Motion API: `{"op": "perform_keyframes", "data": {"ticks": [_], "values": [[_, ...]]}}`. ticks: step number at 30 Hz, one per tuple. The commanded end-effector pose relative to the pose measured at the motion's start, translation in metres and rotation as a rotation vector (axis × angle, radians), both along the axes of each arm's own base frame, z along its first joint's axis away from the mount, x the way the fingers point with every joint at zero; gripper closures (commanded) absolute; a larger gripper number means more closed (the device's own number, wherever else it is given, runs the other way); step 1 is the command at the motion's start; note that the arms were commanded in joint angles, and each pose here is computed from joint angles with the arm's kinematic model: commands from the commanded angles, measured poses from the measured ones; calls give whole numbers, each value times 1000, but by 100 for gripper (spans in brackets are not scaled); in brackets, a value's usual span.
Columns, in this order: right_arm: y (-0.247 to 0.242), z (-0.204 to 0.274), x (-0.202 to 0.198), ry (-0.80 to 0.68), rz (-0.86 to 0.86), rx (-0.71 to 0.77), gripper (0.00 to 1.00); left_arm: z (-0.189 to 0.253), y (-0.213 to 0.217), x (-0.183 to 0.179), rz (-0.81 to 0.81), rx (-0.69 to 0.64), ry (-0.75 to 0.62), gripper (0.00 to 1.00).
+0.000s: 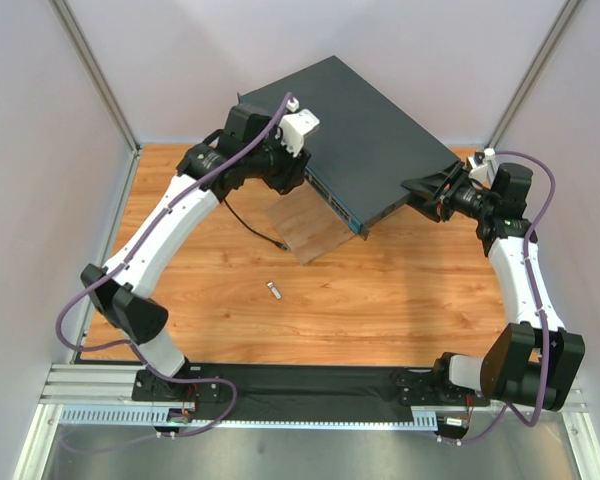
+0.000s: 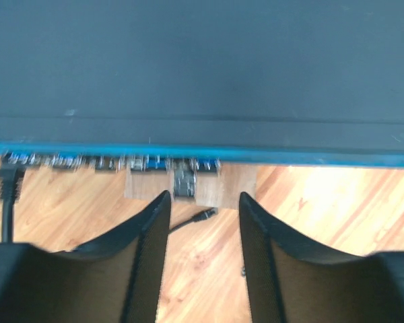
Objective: Insert the plug into the switch port
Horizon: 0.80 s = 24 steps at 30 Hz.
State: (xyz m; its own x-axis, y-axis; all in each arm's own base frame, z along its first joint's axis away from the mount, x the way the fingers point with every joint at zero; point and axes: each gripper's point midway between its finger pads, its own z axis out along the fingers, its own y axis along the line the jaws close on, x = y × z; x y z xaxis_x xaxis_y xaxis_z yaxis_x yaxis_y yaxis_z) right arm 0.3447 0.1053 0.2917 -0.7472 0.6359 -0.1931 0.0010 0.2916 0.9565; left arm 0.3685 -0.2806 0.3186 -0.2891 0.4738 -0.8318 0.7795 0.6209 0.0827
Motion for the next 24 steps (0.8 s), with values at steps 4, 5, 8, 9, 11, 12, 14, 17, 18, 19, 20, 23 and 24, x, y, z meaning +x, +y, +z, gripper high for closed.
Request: {"op": "perform_keyframes", "data": {"ticks": [4, 5, 8, 9, 11, 12, 14, 17, 18, 19, 20, 23, 24], "values": [[-9, 6, 24, -232, -23, -200, 100, 41, 25, -28, -3, -72, -88, 46], [-9, 6, 24, -232, -23, -201, 100, 37, 28, -28, 6, -68, -81, 48], [-9, 5, 23, -231, -20, -203, 100, 31, 36, -25, 40, -76, -69, 59], [-9, 6, 24, -233, -22, -203, 100, 27, 37, -24, 47, -74, -59, 62], [-9, 5, 24, -228, -23, -202, 100, 23, 34, -21, 56, -83, -48, 73], [-9, 5, 24, -231, -22, -202, 100, 22, 33, -19, 60, -86, -45, 78], [-9, 5, 24, -229, -22, -202, 100, 16, 29, -12, 67, -90, -29, 86], [-10, 4, 24, -227, -24, -204, 100, 17, 21, -4, 66, -110, -33, 94], [-9, 3, 25, -225, -22, -204, 100, 15, 18, -1, 63, -114, -30, 95], [-9, 4, 25, -226, -22, -203, 100, 17, 16, 1, 58, -126, -37, 98], [-9, 3, 26, -223, -22, -203, 100, 16, 13, 3, 59, -132, -33, 99], [-9, 3, 26, -223, -23, -202, 100, 15, 9, 9, 63, -143, -36, 100], [-10, 2, 27, -223, -24, -203, 100, 13, 7, 12, 64, -146, -33, 100]]}}
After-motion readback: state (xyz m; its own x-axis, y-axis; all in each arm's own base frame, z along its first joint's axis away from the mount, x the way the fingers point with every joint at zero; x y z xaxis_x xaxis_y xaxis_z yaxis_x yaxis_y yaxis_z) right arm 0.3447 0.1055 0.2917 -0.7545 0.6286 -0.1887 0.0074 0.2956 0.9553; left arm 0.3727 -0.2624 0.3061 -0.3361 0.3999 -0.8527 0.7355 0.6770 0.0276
